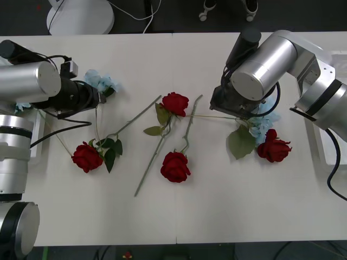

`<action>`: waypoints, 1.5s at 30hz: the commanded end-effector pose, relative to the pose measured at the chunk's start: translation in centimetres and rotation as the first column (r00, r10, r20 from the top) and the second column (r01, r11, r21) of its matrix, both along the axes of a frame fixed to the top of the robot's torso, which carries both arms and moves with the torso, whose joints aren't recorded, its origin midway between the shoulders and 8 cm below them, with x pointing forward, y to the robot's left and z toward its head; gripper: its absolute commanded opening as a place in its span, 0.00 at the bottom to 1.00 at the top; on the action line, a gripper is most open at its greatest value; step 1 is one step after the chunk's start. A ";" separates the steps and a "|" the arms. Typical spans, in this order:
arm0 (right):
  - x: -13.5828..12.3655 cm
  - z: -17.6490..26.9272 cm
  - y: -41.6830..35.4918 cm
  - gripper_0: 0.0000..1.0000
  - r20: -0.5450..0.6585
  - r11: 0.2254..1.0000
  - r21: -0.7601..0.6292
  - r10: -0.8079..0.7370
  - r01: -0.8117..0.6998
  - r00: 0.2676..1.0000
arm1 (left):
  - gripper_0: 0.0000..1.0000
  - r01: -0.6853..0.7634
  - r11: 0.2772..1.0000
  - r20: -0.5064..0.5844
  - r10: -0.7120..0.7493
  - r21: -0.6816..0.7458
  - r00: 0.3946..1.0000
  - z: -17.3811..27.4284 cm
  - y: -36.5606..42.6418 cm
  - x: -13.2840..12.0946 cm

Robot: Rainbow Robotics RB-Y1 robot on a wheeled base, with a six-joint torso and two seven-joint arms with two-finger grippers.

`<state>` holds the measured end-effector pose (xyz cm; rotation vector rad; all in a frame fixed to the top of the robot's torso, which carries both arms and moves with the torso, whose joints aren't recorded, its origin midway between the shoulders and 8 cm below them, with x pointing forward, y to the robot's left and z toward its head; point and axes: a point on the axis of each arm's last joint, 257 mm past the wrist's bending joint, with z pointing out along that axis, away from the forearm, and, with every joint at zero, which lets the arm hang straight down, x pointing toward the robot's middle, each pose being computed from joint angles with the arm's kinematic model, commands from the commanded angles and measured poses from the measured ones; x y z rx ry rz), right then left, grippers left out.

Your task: Put the red flowers into the right box and the blue flowers into the left box

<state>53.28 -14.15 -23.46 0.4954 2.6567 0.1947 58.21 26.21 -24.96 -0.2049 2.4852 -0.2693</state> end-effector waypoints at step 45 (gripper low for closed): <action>0.8 -9.2 -5.8 0.62 0.114 0.950 -0.033 -0.306 0.312 0.945 | 0.00 0.114 0.993 0.214 -0.119 0.034 0.970 5.9 -6.9 7.5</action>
